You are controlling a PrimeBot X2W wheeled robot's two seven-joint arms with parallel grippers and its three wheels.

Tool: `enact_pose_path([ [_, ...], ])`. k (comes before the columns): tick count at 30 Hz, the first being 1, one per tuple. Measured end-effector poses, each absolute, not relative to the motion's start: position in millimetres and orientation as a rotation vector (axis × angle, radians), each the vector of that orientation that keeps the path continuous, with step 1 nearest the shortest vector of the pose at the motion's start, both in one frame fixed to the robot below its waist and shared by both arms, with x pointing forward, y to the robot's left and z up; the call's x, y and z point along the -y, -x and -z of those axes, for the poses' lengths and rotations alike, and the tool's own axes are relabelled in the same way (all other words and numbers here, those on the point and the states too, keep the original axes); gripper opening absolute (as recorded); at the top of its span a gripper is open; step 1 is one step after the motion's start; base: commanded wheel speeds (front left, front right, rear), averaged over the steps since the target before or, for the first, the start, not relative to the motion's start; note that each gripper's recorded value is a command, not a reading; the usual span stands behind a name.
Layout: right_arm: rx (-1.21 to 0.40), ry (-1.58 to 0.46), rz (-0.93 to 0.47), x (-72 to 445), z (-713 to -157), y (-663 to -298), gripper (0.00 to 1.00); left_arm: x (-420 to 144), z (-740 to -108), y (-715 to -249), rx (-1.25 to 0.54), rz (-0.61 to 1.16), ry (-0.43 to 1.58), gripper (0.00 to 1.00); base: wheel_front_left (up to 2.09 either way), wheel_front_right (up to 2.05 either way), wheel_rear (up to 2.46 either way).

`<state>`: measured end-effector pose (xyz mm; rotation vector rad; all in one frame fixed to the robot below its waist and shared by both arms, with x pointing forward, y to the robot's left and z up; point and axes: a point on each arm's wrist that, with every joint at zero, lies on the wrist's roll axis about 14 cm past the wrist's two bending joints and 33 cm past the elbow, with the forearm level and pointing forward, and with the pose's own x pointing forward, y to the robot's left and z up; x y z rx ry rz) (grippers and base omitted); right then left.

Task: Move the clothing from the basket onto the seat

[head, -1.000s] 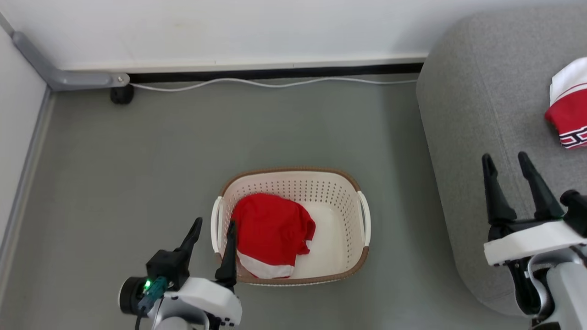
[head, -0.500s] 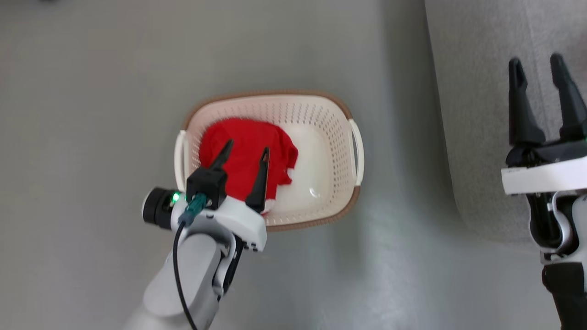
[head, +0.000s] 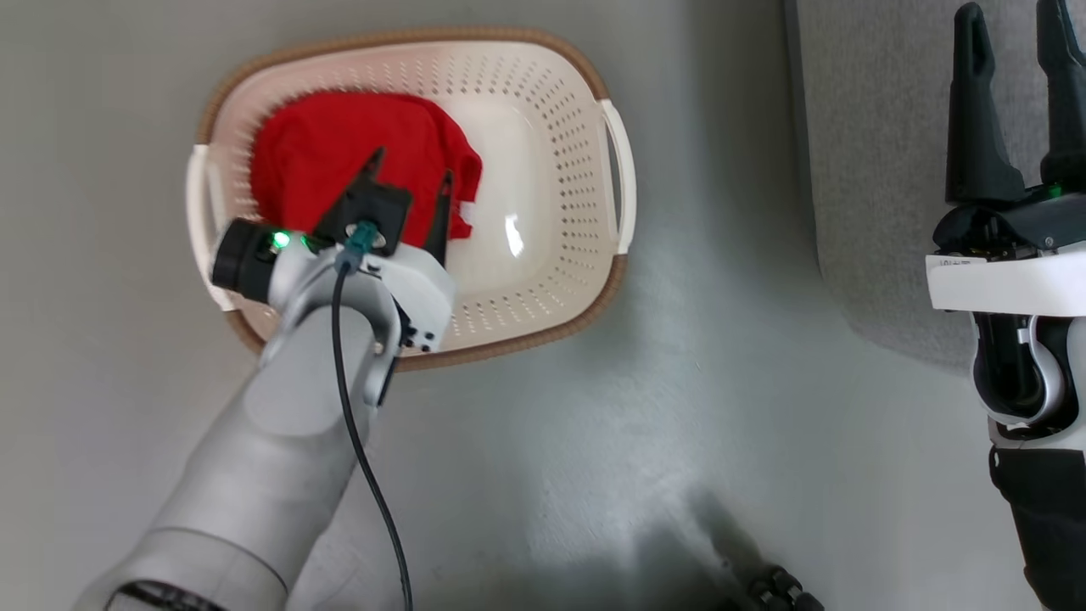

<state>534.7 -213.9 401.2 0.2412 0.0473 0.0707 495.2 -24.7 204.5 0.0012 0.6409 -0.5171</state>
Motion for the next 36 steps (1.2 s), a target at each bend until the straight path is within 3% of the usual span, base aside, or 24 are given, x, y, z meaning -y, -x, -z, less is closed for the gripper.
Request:
enact_pose_path([
  [10, -0.114, -0.240, -0.029, 225, -368, -531, 1.00, 15, -142, -512, -0.768, 0.496, -0.186, 1.00, 0.00, 0.00, 0.00],
  [23, -0.128, -0.254, -0.012, 227, -360, -531, 1.00, 12, -109, -513, -0.891, 0.569, -0.406, 1.00, 0.00, 0.00, 0.00],
  [36, -0.157, -0.272, 0.016, 230, -345, -528, 1.00, 39, -78, -488, -1.000, 0.672, -0.470, 1.00, 0.00, 0.00, 0.00],
])
